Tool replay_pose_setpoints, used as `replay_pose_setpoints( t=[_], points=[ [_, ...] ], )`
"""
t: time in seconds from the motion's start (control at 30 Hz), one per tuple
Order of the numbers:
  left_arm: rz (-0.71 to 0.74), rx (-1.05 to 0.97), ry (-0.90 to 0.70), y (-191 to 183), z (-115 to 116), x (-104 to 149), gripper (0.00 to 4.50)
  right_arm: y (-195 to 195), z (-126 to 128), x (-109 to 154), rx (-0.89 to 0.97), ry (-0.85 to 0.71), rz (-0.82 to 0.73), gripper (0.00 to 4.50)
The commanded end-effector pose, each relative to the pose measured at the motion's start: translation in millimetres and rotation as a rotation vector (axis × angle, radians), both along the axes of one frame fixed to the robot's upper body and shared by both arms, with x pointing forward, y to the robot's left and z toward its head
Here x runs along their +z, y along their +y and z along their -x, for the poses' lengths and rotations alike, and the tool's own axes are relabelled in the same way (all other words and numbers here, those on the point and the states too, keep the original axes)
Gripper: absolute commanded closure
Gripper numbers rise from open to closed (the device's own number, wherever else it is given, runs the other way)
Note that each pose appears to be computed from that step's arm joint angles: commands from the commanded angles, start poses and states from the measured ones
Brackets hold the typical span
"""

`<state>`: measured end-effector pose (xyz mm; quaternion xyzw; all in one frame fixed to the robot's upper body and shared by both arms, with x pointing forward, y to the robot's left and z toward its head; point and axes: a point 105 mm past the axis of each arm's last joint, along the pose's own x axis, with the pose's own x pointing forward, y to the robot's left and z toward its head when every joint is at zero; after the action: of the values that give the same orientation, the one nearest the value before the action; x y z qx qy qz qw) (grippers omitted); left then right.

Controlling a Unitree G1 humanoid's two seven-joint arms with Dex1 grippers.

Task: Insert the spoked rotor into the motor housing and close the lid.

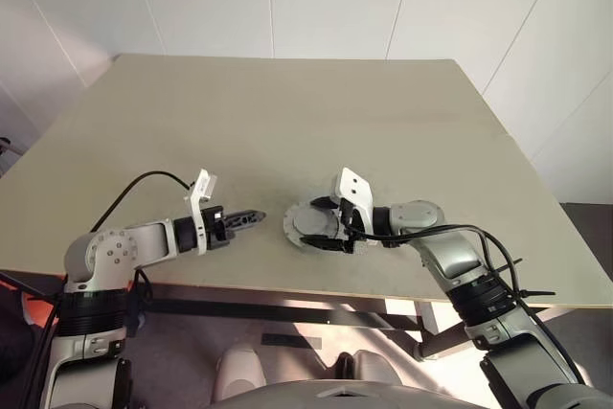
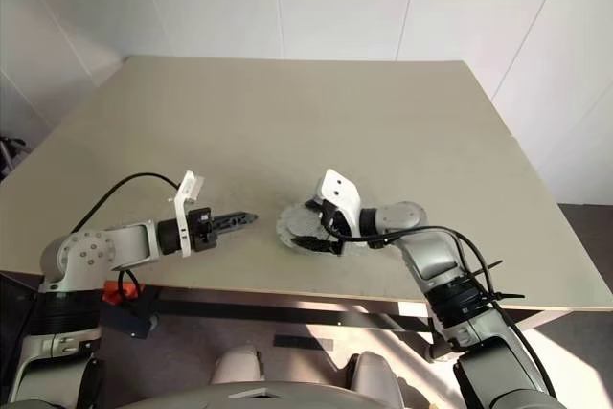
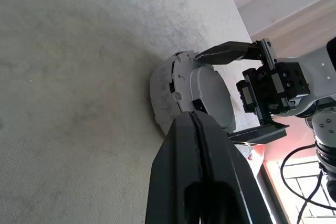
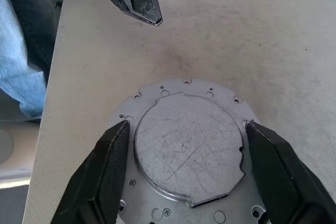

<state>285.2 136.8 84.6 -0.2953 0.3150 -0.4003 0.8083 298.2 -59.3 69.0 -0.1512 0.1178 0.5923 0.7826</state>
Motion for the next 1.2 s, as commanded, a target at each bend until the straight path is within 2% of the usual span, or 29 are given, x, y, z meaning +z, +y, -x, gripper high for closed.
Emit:
replay_pose_setpoints(
  t=[0.03, 0.6, 0.73, 1.2],
  points=[
    [-0.001, 0.015, -0.06, 4, -6, 12, 4.5, 1, -4, 11, 0.005, -0.052, -0.01, 1.56],
    [0.003, 0.016, -0.06, 2, -6, 10, 4.5, -1, 0, 24, 0.03, -0.066, -0.05, 1.56],
    [0.004, 0.014, -0.058, 1, -6, 10, 4.5, -4, -6, 20, -0.001, -0.097, -0.013, 1.56],
    [0.004, 0.019, -0.059, 1, -6, 9, 4.5, -5, -5, 10, -0.011, -0.077, 0.017, 1.56]
  ],
)
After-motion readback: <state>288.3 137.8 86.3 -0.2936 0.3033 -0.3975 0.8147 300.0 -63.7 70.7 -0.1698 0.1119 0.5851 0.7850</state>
